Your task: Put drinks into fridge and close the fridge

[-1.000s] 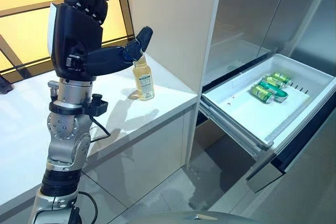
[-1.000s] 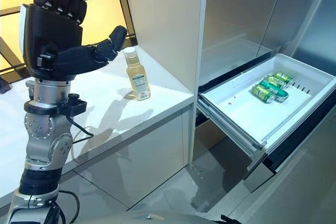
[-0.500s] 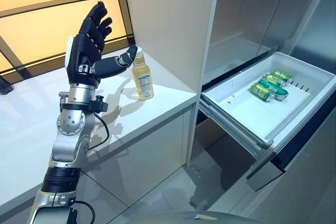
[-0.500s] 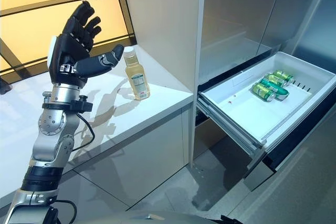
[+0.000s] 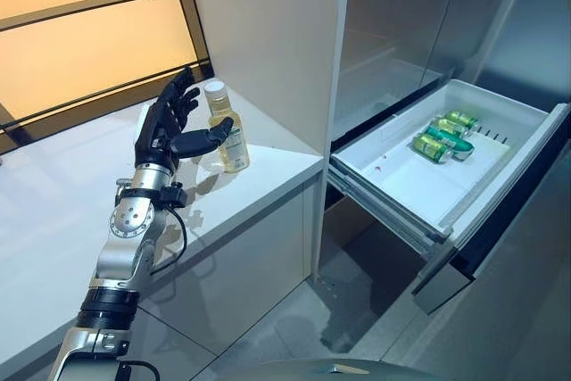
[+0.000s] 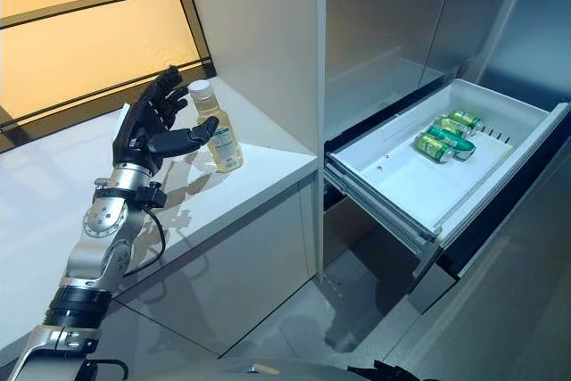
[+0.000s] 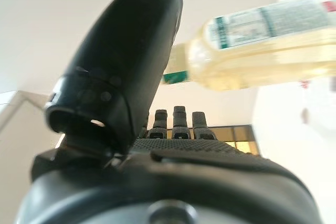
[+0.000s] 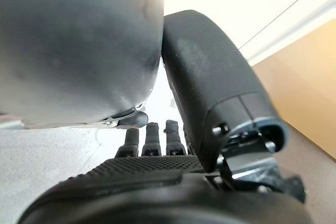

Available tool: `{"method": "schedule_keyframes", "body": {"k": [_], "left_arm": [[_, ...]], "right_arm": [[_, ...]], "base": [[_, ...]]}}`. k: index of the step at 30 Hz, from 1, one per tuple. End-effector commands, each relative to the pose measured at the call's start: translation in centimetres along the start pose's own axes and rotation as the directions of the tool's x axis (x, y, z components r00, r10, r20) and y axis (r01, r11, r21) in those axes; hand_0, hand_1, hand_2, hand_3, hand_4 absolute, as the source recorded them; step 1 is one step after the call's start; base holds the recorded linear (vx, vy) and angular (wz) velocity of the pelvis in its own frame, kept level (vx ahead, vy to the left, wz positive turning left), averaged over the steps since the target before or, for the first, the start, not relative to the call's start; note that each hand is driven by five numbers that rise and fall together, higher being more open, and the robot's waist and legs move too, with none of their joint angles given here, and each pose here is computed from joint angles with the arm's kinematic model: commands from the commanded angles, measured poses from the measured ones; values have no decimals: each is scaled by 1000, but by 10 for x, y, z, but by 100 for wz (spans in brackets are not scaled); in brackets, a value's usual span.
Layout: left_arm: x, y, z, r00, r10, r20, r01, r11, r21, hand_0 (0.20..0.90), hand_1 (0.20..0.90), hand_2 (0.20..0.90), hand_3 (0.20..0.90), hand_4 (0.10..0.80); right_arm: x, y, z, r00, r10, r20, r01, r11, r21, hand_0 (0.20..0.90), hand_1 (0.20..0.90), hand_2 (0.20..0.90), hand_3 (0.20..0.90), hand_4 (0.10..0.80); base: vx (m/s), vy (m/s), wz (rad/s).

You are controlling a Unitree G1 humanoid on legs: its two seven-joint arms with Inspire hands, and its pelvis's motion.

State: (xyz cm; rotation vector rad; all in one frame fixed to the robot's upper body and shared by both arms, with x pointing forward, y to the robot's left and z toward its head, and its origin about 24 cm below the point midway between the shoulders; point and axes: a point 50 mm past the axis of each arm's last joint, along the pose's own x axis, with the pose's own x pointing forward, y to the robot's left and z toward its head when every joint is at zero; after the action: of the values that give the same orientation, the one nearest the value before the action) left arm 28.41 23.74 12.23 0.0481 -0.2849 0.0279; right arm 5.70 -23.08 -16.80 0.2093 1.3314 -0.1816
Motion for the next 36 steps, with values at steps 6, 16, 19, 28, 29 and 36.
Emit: {"method": "schedule_keyframes", "body": {"k": [6, 16, 19, 28, 29, 36], "left_arm": [[19, 6, 29, 989, 19, 150, -23, 999, 27, 900, 900, 900, 900, 800], [26, 13, 25, 987, 76, 144, -80, 996, 25, 900, 900, 900, 900, 800], [28, 16, 26, 984, 94, 152, -98, 995, 16, 900, 900, 900, 900, 800], [32, 18, 30, 975, 123, 184, -122, 992, -21, 900, 900, 900, 900, 800], [32, 18, 31, 975, 124, 187, -122, 992, -20, 900, 900, 900, 900, 800], [35, 19, 32, 972, 133, 192, -131, 991, -19, 900, 900, 900, 900, 800]], "right_arm": [[5, 21, 9, 998, 63, 5, -63, 998, -21, 900, 900, 900, 900, 800], [4, 20, 5, 998, 61, -1, -62, 998, -17, 900, 900, 900, 900, 800], [4, 20, 4, 998, 60, -4, -60, 998, -16, 900, 900, 900, 900, 800], [4, 19, 2, 998, 60, -7, -60, 998, -17, 900, 900, 900, 900, 800], [4, 19, 2, 998, 60, -7, -60, 998, -17, 900, 900, 900, 900, 800], [4, 19, 1, 998, 61, -8, -61, 998, -15, 900, 900, 900, 900, 800]], "base": [[25, 22, -8], [21, 17, -7], [21, 19, -7], [14, 5, -6], [21, 4, -10], [5, 1, -1]]}}
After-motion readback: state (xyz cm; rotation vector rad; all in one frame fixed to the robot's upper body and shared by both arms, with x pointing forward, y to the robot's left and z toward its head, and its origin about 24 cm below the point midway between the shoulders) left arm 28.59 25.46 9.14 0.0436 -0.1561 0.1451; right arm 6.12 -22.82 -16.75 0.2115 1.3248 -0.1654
